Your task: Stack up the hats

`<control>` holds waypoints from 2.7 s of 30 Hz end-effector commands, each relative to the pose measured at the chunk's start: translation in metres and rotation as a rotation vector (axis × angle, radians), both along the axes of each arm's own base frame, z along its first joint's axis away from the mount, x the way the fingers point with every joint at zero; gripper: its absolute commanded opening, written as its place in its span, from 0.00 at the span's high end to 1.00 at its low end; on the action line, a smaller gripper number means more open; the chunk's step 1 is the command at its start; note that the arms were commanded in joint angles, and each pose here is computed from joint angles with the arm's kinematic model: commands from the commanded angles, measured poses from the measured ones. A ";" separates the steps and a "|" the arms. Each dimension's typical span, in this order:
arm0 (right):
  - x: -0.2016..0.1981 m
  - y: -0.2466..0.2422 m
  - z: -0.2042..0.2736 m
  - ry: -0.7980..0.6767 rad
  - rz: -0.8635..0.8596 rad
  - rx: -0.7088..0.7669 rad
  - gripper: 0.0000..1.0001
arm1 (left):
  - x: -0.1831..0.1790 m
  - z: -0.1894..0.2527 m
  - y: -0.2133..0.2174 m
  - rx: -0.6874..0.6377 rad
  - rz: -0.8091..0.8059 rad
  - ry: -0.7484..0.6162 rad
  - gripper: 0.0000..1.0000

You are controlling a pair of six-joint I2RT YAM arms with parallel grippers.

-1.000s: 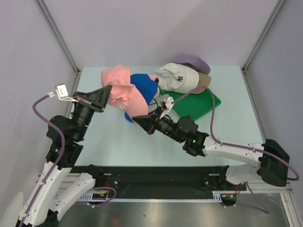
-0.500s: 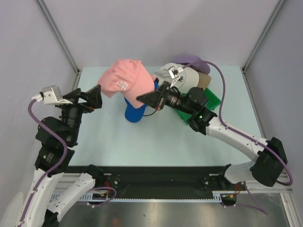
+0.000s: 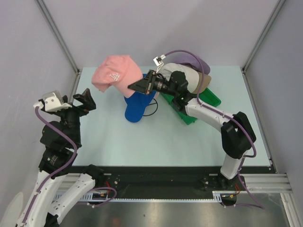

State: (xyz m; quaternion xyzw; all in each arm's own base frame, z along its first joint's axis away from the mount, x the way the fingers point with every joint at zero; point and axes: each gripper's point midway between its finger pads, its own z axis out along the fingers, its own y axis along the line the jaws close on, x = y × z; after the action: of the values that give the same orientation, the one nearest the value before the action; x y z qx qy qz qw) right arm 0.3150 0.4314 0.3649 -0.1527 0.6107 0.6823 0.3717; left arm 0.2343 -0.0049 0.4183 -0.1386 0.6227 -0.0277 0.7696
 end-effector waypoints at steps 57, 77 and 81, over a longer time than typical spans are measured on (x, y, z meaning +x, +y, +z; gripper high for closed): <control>0.063 -0.154 -0.156 0.534 -0.369 0.116 1.00 | 0.135 -0.050 -0.122 0.041 -0.353 0.254 0.00; 0.054 -0.176 -0.206 0.608 -0.537 0.112 0.97 | 0.243 -0.107 -0.231 0.296 -0.453 0.450 0.00; 0.051 -0.177 -0.189 0.513 -0.544 0.122 0.68 | 0.261 -0.117 -0.238 0.329 -0.438 0.494 0.00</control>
State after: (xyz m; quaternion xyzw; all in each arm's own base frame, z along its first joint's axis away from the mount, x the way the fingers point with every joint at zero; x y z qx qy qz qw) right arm 0.3509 0.2739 0.1811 0.1887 0.6602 0.6524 0.3208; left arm 0.4844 -0.2365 0.3049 0.0962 0.7939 -0.0766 0.5955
